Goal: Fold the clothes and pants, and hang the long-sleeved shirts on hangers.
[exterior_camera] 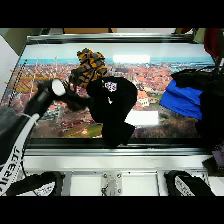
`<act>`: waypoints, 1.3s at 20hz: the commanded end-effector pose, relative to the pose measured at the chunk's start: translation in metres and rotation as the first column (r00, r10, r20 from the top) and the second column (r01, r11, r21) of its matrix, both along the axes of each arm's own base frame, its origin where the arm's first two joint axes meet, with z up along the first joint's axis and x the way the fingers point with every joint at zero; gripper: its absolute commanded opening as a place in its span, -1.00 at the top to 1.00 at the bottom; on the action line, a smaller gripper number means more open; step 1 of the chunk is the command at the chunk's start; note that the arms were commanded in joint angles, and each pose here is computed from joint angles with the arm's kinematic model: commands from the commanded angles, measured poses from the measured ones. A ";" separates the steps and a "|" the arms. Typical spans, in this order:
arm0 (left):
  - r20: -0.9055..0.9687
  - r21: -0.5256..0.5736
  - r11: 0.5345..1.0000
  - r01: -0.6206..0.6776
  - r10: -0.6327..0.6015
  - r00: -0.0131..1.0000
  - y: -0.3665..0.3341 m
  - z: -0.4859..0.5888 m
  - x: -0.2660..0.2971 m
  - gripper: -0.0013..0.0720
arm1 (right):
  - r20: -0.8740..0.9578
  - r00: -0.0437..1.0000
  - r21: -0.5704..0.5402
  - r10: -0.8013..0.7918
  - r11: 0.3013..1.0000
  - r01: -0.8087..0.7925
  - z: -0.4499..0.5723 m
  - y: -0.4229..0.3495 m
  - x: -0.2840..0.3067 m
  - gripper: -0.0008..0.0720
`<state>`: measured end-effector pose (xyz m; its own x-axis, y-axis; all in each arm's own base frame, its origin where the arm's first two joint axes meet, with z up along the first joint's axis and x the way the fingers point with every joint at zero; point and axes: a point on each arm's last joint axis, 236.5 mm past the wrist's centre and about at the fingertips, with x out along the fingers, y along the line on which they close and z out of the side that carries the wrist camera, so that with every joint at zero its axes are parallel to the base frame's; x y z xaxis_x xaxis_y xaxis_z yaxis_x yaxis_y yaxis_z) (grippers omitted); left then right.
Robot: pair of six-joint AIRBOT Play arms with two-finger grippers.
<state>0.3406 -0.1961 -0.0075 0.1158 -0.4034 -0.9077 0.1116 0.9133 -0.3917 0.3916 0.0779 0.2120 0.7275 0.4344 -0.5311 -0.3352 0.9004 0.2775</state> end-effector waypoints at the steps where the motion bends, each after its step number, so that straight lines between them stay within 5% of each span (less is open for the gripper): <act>1: -0.166 -0.098 0.994 0.047 -0.063 0.984 -0.036 -0.046 -0.079 -0.86 | -0.080 0.996 0.004 0.032 0.999 -0.032 -0.024 0.010 -0.002 0.92; 9: -0.181 -0.087 0.970 0.228 -0.241 0.954 -0.098 -0.084 -0.133 -0.84 | -0.266 0.956 0.027 0.126 0.992 -0.124 -0.099 0.047 -0.004 0.91; 11: -0.161 -0.092 0.970 0.224 -0.237 0.958 -0.104 -0.080 -0.118 0.71 | -0.318 0.940 0.037 0.121 0.993 -0.115 -0.119 0.046 0.001 0.92; 12: -0.135 -0.100 0.970 0.220 -0.232 0.963 -0.105 -0.073 -0.106 0.91 | -0.346 0.930 0.041 0.122 0.993 -0.115 -0.130 0.047 0.003 0.92; 16: 0.018 -0.077 0.986 0.151 -0.150 0.988 -0.061 -0.017 -0.041 0.91 | -0.525 0.834 0.004 0.172 0.980 -0.200 -0.190 0.052 -0.016 0.89; 17: 0.055 -0.081 0.990 0.116 -0.112 0.992 -0.046 0.000 -0.027 0.91 | -0.575 0.793 0.016 0.200 0.972 -0.233 -0.206 0.061 -0.026 0.62; 18: 0.085 -0.094 0.993 0.072 -0.065 0.994 -0.032 0.016 -0.014 0.91 | -0.624 0.747 0.029 0.229 0.962 -0.270 -0.224 0.072 -0.037 -0.03; 19: 0.107 -0.101 0.994 0.042 -0.032 0.994 -0.020 0.026 -0.006 0.91 | -0.664 0.704 0.040 0.253 0.952 -0.304 -0.241 0.084 -0.047 -0.32; 26: 0.120 -0.104 0.994 -0.031 0.044 0.992 0.010 0.034 0.000 0.91 | -0.771 0.520 0.060 0.368 0.854 -0.517 -0.310 0.165 -0.103 -0.31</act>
<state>0.3382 -0.1954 0.0229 0.2233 -0.4925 -0.8412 0.1437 0.8702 -0.4713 0.3121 0.2169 -0.0762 -0.1304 0.4782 -0.8685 -0.4031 0.7747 0.4871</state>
